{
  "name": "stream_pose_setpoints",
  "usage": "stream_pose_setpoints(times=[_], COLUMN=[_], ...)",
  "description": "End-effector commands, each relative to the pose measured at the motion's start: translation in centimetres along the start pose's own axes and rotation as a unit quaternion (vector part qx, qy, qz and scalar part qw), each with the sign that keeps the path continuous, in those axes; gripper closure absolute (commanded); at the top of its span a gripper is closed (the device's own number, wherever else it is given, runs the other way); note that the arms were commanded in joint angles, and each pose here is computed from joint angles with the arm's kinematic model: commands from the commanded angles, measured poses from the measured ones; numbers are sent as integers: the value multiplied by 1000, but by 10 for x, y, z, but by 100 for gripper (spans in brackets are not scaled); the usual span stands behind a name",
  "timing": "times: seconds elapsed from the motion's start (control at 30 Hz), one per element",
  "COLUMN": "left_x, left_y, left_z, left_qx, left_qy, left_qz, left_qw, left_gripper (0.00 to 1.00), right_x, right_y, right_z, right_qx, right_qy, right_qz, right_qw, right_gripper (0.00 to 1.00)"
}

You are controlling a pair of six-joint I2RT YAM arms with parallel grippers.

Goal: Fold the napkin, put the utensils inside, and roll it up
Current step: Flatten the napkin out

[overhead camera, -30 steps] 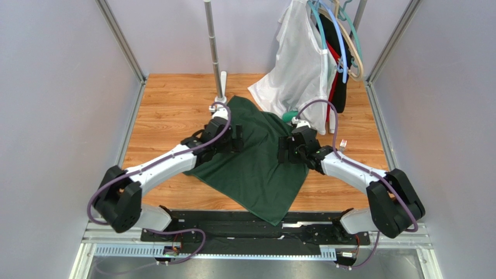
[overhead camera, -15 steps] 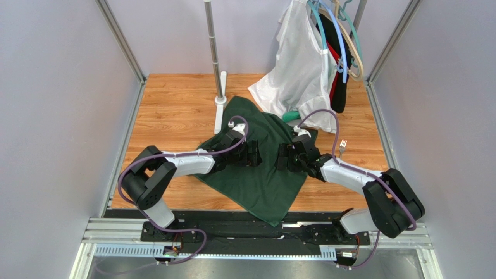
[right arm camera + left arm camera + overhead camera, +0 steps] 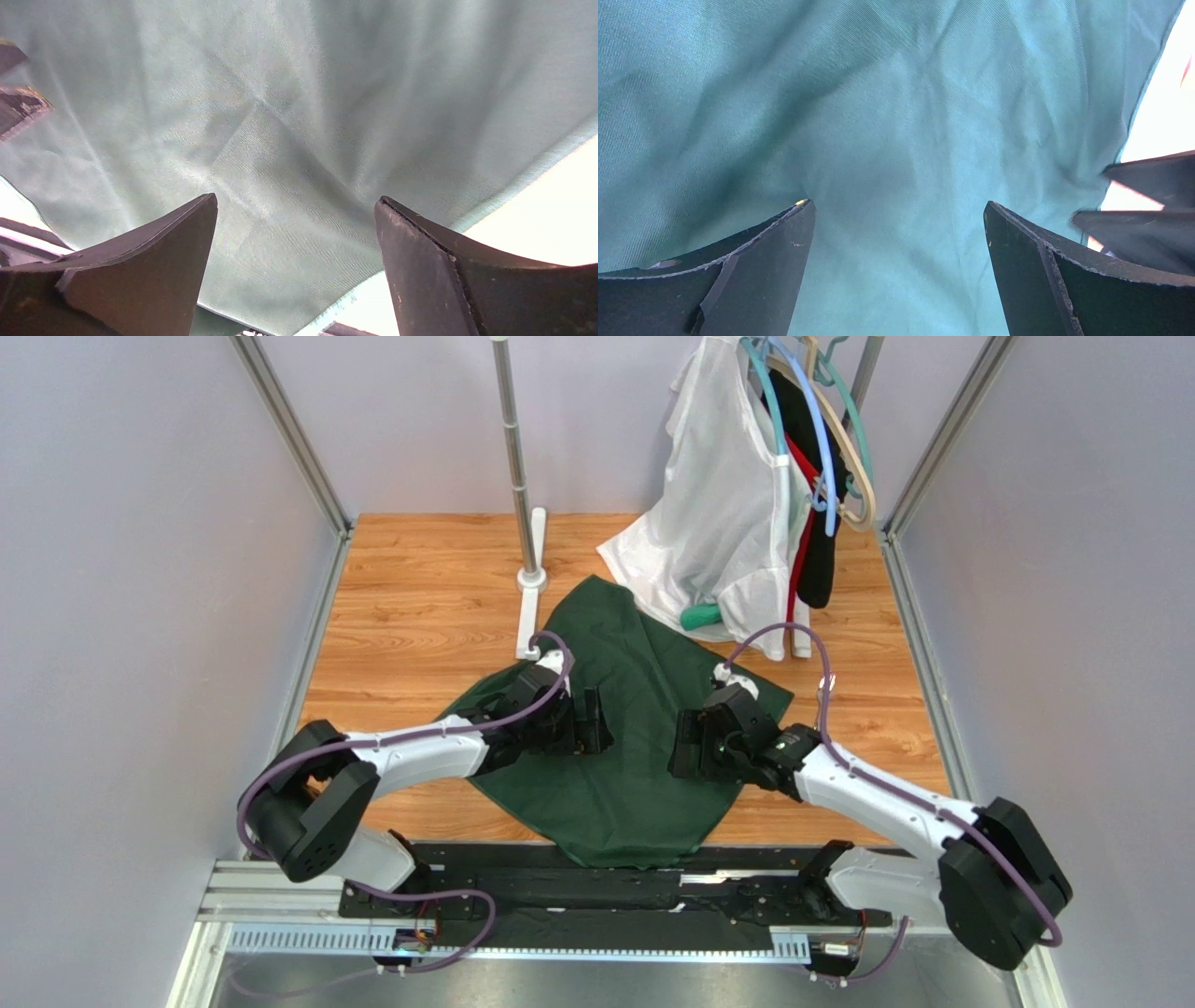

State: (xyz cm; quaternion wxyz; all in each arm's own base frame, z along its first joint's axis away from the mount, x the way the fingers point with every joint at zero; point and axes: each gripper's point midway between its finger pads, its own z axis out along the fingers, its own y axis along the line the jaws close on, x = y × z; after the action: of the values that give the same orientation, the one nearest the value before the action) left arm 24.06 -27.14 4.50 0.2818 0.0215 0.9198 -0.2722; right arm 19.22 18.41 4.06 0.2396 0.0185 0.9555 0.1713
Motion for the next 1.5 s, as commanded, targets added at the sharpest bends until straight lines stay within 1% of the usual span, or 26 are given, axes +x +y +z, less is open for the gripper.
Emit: stream_pose_setpoints(times=[0.0,0.07,0.13,0.17,0.2,0.23,0.3,0.4,0.43,0.5,0.6,0.73,0.77,0.83,0.87,0.93,0.97,1.03,1.13,1.17,1.33,1.47], left_x=[-25,-43,-53,-61,-67,-76,-91,-111,-112,-125,-131,-141,-140,-146,-144,-146,-141,-135,-126,-126,-118,-113], left_y=[-27,-36,-36,-41,-43,-39,-33,-21,-19,-16,-14,-18,-16,-18,-16,-18,-15,-17,-16,-17,-22,-20], left_z=[-16,-20,-21,-21,-21,-19,-9,7,11,25,43,54,57,60,64,69,74,79,83,84,88,96], left_qx=[38,42,28,28,29,16,8,-4,-1,1,12,17,13,15,14,19,16,24,33,36,57,59], left_qy=[-23,-48,-55,-58,-61,-76,-85,-89,-83,-95,-87,-92,-89,-92,-88,-84,-72,-61,-47,-47,-37,-29], left_qz=[40,50,58,60,66,64,55,43,43,47,49,59,60,63,64,67,67,65,59,55,53,54], left_qw=[998,997,996,996,996,995,995,995,996,994,995,994,994,994,994,994,995,996,997,997,996,996], left_gripper=[1,1,1,1,1,1,1,1,1,1,1,1,1,1,1,1,1,1,1,1,1,1], right_x=[-56,-76,-98,-99,-109,-115,-122,-132,-136,-136,-133,-114,-105,-98,-90,-86,-84,-85,-87,-84,-84,-85], right_y=[7,5,-4,-11,-10,-16,-20,-30,-34,-40,-53,-77,-83,-95,-101,-111,-116,-128,-133,-135,-145,-147], right_z=[-32,-34,-31,-22,-18,-14,3,18,19,24,32,42,45,45,46,45,42,37,31,29,19,17], right_qx=[21,26,37,48,39,42,37,44,50,57,63,78,91,110,125,147,160,180,172,175,193,189], right_qy=[-91,-116,-144,-139,-152,-157,-162,-174,-180,-186,-182,-143,-125,-111,-92,-82,-75,-78,-78,-71,-75,-78], right_qz=[-19,-16,-11,-8,-11,-4,-3,-3,-2,4,27,78,93,119,130,154,161,179,212,216,219,220], right_qw=[995,993,989,989,988,987,986,984,982,981,981,984,984,981,979,974,971,964,959,958,953,954], right_gripper=[11,11,11,11,11,11,12,12,12,12,12,13,13,13,13,14,14,15,16,16,15,14])
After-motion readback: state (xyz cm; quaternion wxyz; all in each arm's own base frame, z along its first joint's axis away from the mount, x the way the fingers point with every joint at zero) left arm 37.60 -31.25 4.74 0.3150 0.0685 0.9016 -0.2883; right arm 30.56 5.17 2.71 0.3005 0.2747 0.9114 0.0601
